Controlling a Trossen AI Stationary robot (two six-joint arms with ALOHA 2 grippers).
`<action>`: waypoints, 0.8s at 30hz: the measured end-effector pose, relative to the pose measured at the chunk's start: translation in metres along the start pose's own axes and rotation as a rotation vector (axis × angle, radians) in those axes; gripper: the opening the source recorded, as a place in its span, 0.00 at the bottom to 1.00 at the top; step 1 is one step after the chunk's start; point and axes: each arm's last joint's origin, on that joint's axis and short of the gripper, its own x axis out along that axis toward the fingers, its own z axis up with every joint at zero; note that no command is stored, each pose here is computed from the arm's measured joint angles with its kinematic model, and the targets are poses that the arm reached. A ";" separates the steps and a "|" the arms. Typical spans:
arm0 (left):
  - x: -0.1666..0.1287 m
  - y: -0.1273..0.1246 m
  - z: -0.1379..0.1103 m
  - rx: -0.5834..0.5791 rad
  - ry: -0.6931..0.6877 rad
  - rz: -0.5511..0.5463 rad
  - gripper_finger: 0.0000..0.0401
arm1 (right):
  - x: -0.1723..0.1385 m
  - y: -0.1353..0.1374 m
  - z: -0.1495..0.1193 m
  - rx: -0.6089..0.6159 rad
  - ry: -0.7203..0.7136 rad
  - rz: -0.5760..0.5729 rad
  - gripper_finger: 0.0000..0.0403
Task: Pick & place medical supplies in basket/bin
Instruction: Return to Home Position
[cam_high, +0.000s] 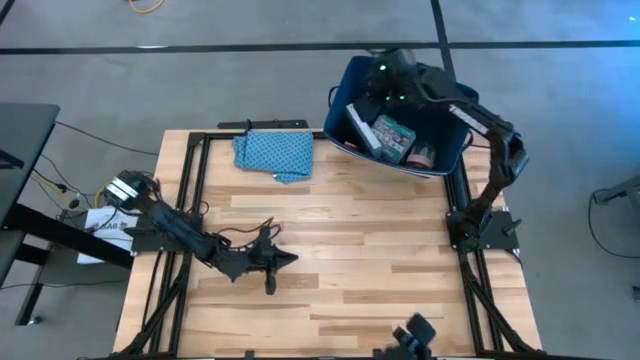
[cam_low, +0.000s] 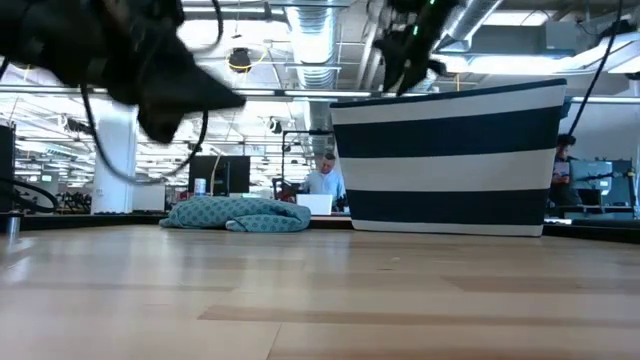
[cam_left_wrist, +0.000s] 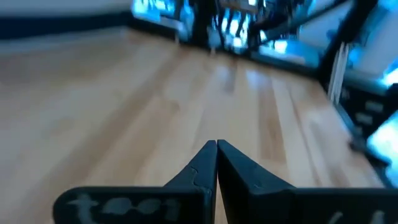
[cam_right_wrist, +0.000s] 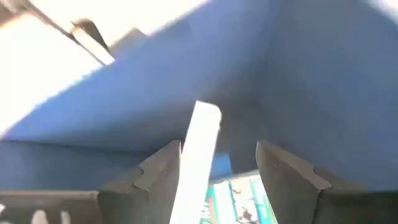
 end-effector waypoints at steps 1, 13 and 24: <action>-0.004 0.000 0.009 0.002 -0.026 0.005 0.00 | -0.013 0.004 0.002 0.000 -0.023 0.011 0.50; -0.085 0.032 0.095 0.229 -0.194 0.303 0.00 | -0.188 0.064 -0.074 -0.388 -0.129 0.324 0.41; -0.160 0.085 0.103 0.192 -0.180 0.205 0.00 | -0.168 0.070 -0.224 -0.561 -0.385 0.640 0.35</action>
